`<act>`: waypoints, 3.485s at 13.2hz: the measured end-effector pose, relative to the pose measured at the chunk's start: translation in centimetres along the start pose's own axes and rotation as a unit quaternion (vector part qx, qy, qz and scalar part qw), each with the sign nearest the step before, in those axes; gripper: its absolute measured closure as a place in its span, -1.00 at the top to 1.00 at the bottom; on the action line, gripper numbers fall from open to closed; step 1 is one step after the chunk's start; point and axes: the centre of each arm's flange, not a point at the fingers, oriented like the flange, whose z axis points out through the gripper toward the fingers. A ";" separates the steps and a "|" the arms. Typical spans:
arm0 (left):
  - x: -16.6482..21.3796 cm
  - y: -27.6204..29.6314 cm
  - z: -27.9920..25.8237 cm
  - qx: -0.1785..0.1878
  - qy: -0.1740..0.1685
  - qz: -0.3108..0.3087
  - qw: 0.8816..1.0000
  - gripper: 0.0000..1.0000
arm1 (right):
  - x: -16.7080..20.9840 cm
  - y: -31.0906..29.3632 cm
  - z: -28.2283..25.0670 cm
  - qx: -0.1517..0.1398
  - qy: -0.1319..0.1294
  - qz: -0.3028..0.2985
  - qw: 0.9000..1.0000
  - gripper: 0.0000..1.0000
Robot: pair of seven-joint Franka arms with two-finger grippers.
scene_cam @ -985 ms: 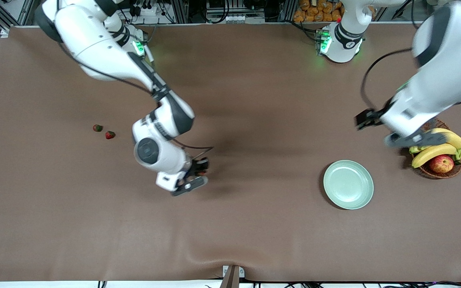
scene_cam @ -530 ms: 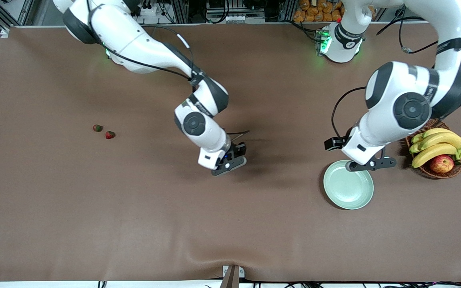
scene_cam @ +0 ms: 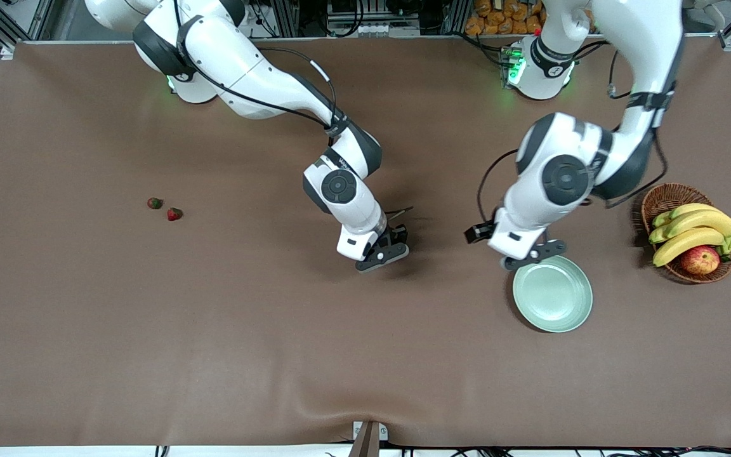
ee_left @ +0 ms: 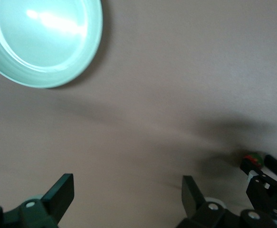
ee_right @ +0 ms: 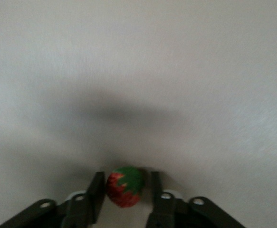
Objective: Collect all strawberries into plate
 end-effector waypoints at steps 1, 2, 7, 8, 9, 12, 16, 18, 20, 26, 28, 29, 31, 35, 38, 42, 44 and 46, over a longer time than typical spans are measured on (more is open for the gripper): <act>-0.2 0.7 0.8 -0.002 0.001 -0.003 1.000 1.00 | 0.8 1.0 -0.7 -0.006 -0.001 0.007 1.000 0.29; -0.2 1.0 1.4 -0.006 0.004 -0.005 1.000 1.00 | 1.8 2.4 -1.9 -0.014 -0.005 0.016 1.000 0.52; -3.1 7.9 4.1 -0.034 0.019 -0.012 0.999 1.00 | 6.2 14.6 -12.6 -0.055 -0.041 0.100 0.993 1.00; -4.4 10.4 5.1 -0.037 0.018 -0.007 0.999 0.96 | 6.0 17.4 -14.4 -0.063 -0.044 0.120 0.990 1.00; -5.5 12.7 6.3 -0.041 0.017 0.001 0.999 0.89 | 5.4 20.5 -15.7 -0.071 -0.049 0.141 0.986 1.00; -6.9 16.8 10.6 -0.054 0.026 0.024 0.998 0.65 | 1.4 30.1 -17.5 -0.106 -0.078 0.197 0.971 1.00; -6.6 17.4 14.7 -0.041 0.043 0.045 0.997 0.50 | -6.5 38.8 -17.4 -0.139 -0.136 0.245 0.950 1.00; -6.8 17.7 15.6 -0.041 0.044 0.052 0.997 0.42 | -10.6 41.8 -18.0 -0.140 -0.168 0.257 0.941 1.00; -7.0 18.0 16.2 -0.044 0.048 0.057 0.996 0.04 | -13.9 45.0 -19.0 -0.133 -0.212 0.265 0.931 1.00; -4.5 16.5 14.0 -0.010 0.067 0.070 0.995 -0.34 | -18.6 49.1 -17.7 -0.114 -0.275 0.286 0.911 1.00; -0.5 12.6 8.7 0.022 0.055 0.079 0.995 -0.34 | -19.5 49.4 -15.8 -0.110 -0.291 0.289 0.906 1.00; 1.8 10.0 6.2 0.031 0.050 0.083 0.995 -0.34 | -19.8 49.5 -15.2 -0.108 -0.296 0.291 0.904 1.00; 6.0 3.8 3.5 0.041 0.041 0.092 0.994 -0.34 | -20.2 49.8 -14.4 -0.105 -0.298 0.294 0.902 1.00; 10.9 -4.5 5.6 0.047 0.008 0.097 0.994 -0.34 | -20.2 50.0 -13.9 -0.100 -0.295 0.302 0.901 1.00; 12.8 -8.1 8.1 0.046 -0.004 0.096 0.994 -0.34 | -20.2 50.1 -13.9 -0.100 -0.291 0.303 0.902 0.99; 15.3 -13.2 10.7 0.034 -0.003 0.099 0.994 -0.34 | -20.3 50.5 -14.1 -0.098 -0.289 0.309 0.901 0.12; 16.0 -14.6 10.9 0.032 -0.003 0.096 0.995 -0.21 | -20.4 50.7 -14.1 -0.097 -0.288 0.312 0.900 -0.33; 16.2 -14.7 10.1 0.031 0.001 0.095 0.995 0.22 | -20.2 50.7 -14.2 -0.096 -0.287 0.308 0.902 -0.36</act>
